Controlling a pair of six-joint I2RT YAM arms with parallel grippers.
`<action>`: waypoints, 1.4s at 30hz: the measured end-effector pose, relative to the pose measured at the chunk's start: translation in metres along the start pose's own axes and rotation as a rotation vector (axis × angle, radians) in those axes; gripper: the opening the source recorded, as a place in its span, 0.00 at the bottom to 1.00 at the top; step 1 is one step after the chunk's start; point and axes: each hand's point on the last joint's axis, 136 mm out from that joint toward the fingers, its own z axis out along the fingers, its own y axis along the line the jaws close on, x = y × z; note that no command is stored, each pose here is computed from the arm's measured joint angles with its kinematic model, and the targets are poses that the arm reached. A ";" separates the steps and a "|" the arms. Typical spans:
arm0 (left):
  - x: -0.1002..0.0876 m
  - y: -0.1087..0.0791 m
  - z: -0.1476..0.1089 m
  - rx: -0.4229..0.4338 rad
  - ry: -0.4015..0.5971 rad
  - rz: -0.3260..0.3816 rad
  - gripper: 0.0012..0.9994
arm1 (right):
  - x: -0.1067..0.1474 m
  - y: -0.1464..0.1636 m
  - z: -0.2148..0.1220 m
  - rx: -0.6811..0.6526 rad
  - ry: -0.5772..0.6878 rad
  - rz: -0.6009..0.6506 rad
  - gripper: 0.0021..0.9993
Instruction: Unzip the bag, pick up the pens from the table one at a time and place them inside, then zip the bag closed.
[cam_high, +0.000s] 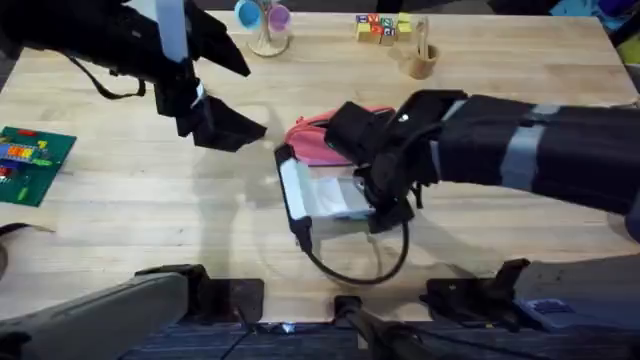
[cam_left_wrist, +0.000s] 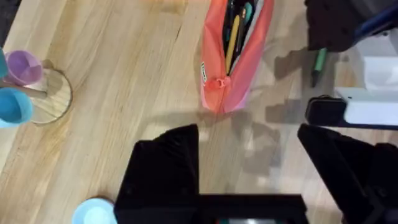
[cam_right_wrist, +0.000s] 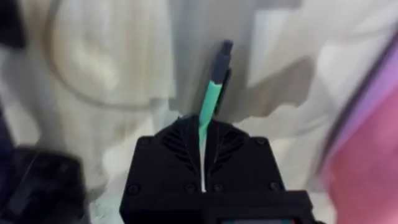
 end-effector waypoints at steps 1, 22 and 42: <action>0.000 0.000 0.000 0.000 0.000 0.000 0.99 | 0.003 0.005 0.000 -0.011 0.005 0.000 0.03; 0.000 0.000 0.000 0.000 0.000 0.000 0.99 | 0.024 -0.013 -0.070 0.206 -0.143 0.112 0.03; 0.000 0.000 0.000 0.000 0.000 0.000 0.99 | 0.031 -0.149 -0.152 0.744 -0.349 0.178 0.03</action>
